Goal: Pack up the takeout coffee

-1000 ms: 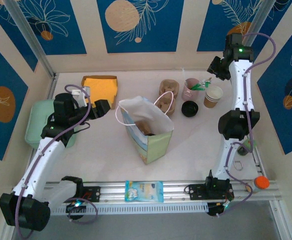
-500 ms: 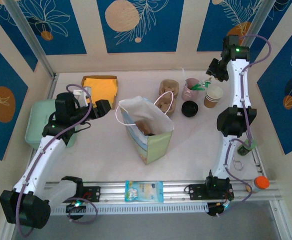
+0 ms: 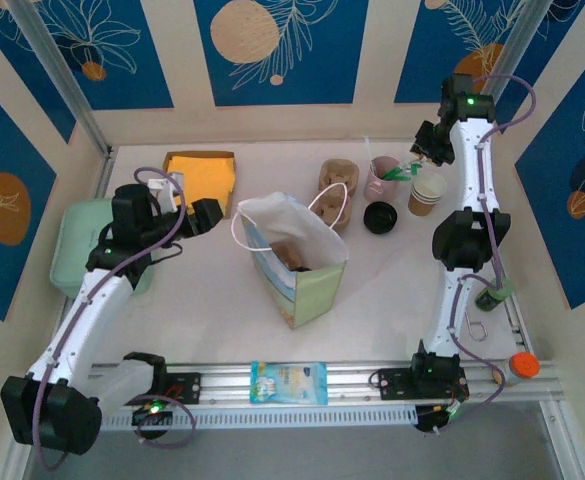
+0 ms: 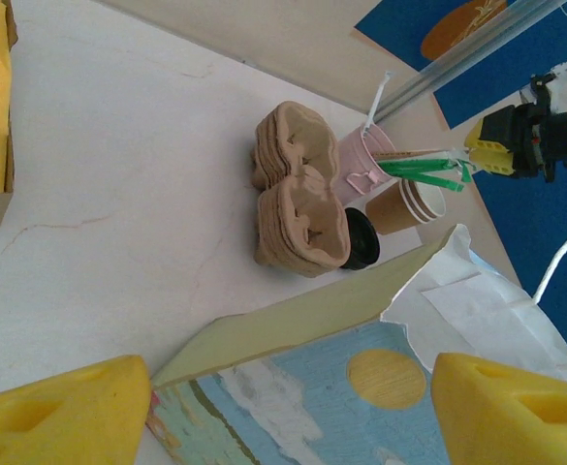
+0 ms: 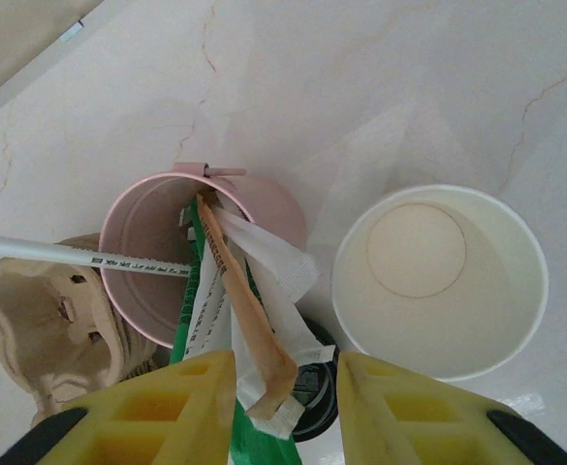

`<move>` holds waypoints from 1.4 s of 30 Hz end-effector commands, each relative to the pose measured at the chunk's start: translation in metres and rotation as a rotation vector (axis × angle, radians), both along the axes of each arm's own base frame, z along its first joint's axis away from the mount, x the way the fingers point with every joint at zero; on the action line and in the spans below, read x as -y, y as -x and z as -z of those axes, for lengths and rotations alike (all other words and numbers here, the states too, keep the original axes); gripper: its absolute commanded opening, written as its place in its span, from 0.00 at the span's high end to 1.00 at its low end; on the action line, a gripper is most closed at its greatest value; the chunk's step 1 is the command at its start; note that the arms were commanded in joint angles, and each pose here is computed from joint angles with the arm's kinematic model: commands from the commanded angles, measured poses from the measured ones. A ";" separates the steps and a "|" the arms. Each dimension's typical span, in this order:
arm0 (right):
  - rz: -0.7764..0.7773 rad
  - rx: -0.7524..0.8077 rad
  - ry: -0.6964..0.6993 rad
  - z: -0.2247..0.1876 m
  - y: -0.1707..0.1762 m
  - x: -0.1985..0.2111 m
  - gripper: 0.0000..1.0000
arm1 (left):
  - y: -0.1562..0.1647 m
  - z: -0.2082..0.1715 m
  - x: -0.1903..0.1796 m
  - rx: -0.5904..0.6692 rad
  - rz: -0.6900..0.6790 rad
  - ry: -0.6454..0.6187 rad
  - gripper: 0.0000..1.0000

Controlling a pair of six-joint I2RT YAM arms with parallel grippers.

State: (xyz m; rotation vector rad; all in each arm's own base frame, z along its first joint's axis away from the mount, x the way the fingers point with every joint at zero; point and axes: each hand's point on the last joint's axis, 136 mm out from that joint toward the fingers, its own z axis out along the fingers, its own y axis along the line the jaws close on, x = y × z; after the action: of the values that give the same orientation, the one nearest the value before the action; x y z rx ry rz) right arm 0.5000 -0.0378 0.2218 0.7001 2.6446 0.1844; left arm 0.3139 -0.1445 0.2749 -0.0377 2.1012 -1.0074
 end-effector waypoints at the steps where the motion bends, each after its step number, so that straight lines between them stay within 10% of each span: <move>1: -0.017 -0.003 -0.014 0.005 -0.005 -0.006 0.67 | -0.003 -0.008 0.000 0.031 0.010 0.009 0.24; 21: -0.017 0.047 -0.003 -0.018 -0.004 -0.012 0.91 | -0.004 -0.013 -0.001 0.039 0.006 0.000 0.24; 42: -0.082 0.211 0.175 -0.112 0.040 -0.033 0.92 | 0.002 -0.024 -0.005 0.072 0.002 -0.035 0.24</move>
State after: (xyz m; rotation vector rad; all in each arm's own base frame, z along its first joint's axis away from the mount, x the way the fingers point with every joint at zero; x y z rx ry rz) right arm 0.4760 -0.0006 0.3081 0.5232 2.4968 0.1238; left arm 0.3144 -0.1444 0.2811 -0.0105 2.0959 -0.9900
